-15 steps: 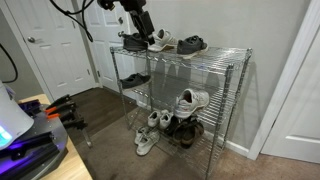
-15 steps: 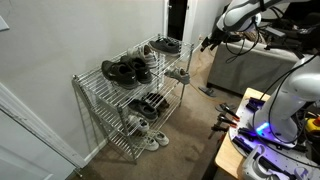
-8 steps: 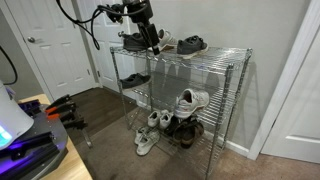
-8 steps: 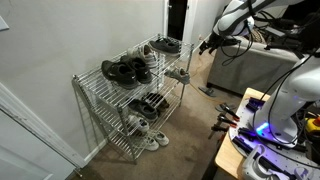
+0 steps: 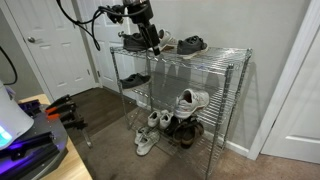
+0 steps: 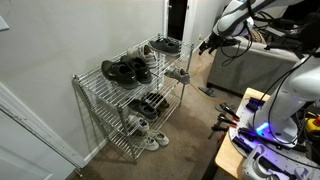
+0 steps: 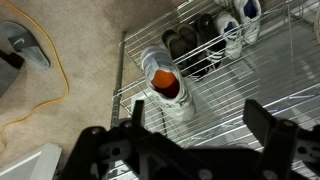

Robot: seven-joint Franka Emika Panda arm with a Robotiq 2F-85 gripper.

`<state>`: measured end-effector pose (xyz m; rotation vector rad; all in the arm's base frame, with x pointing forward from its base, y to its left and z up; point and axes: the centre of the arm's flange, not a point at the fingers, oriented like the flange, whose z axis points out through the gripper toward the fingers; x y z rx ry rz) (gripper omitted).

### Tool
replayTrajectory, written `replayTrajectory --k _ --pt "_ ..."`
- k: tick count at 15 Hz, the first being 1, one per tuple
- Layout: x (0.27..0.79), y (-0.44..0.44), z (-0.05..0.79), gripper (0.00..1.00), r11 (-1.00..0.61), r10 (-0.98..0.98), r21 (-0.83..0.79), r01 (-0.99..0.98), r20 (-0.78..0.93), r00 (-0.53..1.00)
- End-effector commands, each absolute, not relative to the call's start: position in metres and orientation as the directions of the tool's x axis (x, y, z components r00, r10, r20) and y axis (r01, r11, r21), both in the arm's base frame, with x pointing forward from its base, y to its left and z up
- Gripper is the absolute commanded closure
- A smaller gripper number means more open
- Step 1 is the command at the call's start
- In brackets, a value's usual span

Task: Remove the grey shoe on the right side of the middle rack and put it on the top rack

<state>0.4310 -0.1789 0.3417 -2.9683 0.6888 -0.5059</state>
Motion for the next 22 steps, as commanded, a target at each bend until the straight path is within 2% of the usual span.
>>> replayTrajectory --k 1,7,22 --pt "0.437 -0.193 0.3 0.0 -0.873 -0.475 -0.117 -0.473 0.417 0.775" --pt "0.443 -0.22 0.239 0.0 -0.851 -0.501 -0.091 -0.517 0.437 0.747" --pt "0.521 -0.297 0.14 0.0 -0.862 -0.499 -0.112 -0.495 0.366 0.786"
